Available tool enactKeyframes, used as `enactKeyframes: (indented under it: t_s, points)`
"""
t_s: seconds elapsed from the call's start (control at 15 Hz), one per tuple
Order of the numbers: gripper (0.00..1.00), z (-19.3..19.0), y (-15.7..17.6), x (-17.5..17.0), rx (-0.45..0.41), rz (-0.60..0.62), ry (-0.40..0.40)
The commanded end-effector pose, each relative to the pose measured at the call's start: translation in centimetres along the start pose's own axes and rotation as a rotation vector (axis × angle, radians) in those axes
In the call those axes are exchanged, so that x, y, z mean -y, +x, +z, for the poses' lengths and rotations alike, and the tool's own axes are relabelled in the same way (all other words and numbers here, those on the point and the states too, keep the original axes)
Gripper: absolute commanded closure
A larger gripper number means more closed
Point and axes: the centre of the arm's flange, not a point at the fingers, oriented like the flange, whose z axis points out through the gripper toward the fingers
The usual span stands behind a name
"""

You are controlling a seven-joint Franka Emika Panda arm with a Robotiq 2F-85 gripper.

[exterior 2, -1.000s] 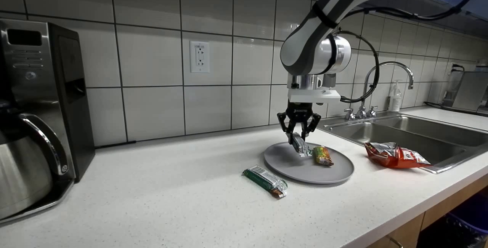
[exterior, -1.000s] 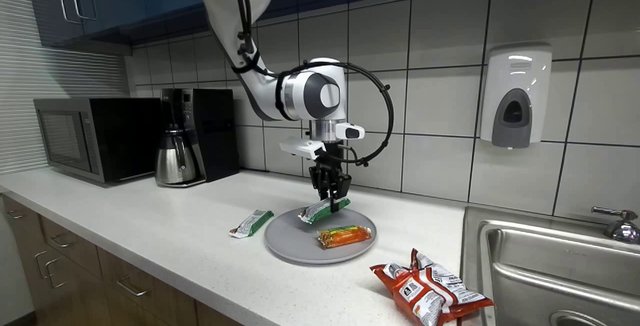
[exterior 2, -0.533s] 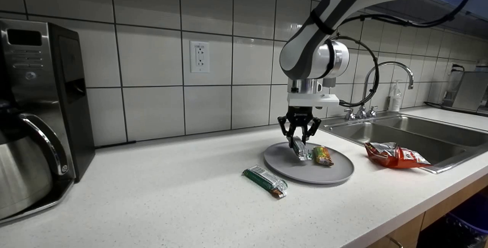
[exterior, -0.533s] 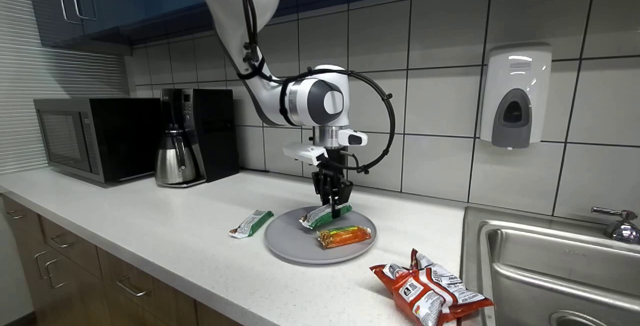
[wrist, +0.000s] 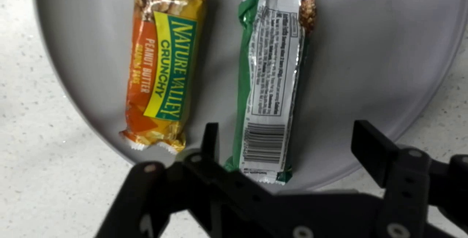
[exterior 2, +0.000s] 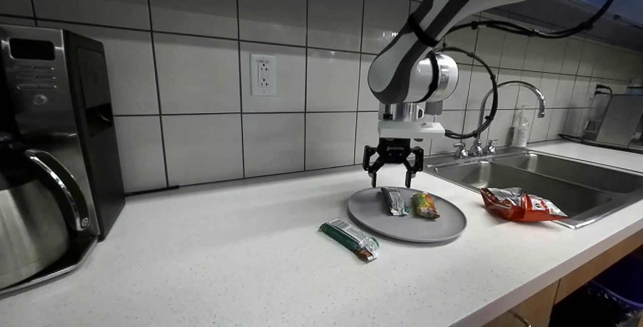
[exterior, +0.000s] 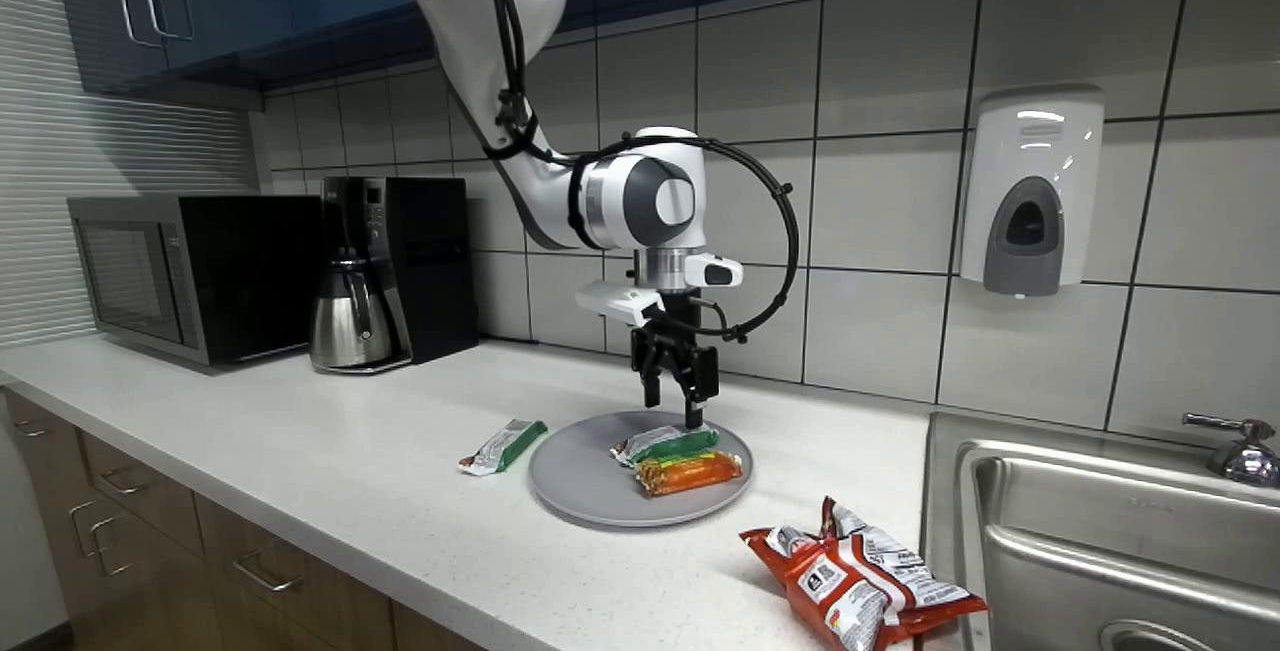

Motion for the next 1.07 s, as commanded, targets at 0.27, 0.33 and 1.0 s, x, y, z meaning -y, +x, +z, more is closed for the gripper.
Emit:
enactKeyframes:
  t_s: [0.27, 0.33, 1.0]
  points:
    - [0.0, -0.1, 0.0, 0.0, -0.002, 0.0, 0.001]
    - [0.0, -0.2, 0.1, 0.0, -0.003, 0.0, 0.001]
    - [0.0, -0.2, 0.1, 0.0, -0.003, 0.0, 0.001]
